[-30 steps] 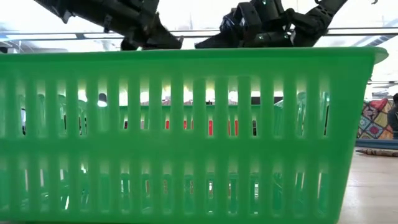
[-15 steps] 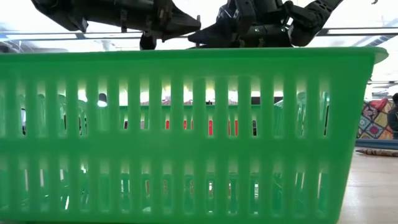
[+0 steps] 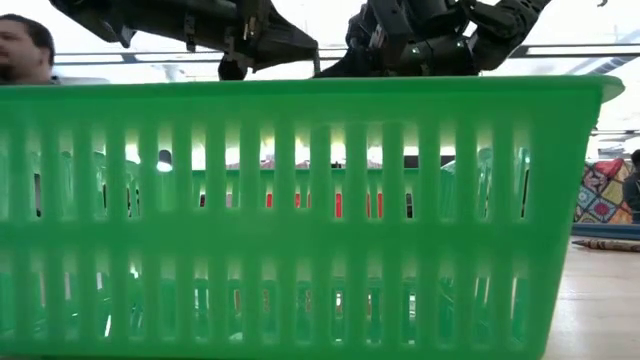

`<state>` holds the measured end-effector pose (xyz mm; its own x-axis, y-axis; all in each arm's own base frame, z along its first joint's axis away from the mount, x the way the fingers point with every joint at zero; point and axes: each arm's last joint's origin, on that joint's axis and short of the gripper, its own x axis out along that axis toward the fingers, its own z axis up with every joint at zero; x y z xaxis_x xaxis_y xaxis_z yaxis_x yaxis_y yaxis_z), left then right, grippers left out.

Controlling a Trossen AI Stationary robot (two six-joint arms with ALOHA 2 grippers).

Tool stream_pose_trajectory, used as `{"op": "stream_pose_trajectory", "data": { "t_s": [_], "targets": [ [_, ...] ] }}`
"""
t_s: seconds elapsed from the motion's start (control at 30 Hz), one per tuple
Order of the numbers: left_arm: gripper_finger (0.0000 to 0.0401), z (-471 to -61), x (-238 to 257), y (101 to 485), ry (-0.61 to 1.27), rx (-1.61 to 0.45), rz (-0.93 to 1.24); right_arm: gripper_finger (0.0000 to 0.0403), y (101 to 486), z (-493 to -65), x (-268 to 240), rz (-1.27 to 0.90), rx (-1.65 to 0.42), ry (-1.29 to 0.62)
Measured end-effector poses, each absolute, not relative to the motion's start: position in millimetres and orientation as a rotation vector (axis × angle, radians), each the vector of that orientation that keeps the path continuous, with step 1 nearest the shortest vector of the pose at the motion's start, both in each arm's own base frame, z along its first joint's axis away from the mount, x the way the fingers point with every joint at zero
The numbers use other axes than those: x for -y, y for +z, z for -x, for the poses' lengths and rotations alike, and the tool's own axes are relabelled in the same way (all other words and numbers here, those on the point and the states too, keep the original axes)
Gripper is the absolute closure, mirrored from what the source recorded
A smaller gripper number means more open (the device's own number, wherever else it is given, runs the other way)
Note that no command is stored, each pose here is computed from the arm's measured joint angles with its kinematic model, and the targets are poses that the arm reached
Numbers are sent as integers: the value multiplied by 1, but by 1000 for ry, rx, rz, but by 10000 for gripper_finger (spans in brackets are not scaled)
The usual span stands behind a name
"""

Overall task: Sort crayons
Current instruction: Put the brown crayon into the green bin

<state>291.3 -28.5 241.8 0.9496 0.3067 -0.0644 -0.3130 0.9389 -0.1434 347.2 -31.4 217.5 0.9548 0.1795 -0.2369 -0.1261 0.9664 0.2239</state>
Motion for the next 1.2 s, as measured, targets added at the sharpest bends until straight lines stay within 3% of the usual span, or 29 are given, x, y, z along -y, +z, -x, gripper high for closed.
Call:
{"op": "stream_pose_trajectory", "data": {
  "t_s": [0.17,0.33,0.7,1.2],
  "targets": [
    [307,-278,31,248,278,-123,111,385,216,-348,10,-204,-277,187],
    [291,-260,38,268,198,-109,72,385,216,-349,-19,-233,-279,262],
    [290,-237,56,293,125,-9,85,385,200,-365,-103,-172,-287,389],
    [310,-251,102,259,73,-114,178,372,170,-396,-175,-263,-479,424]
  ]
}}
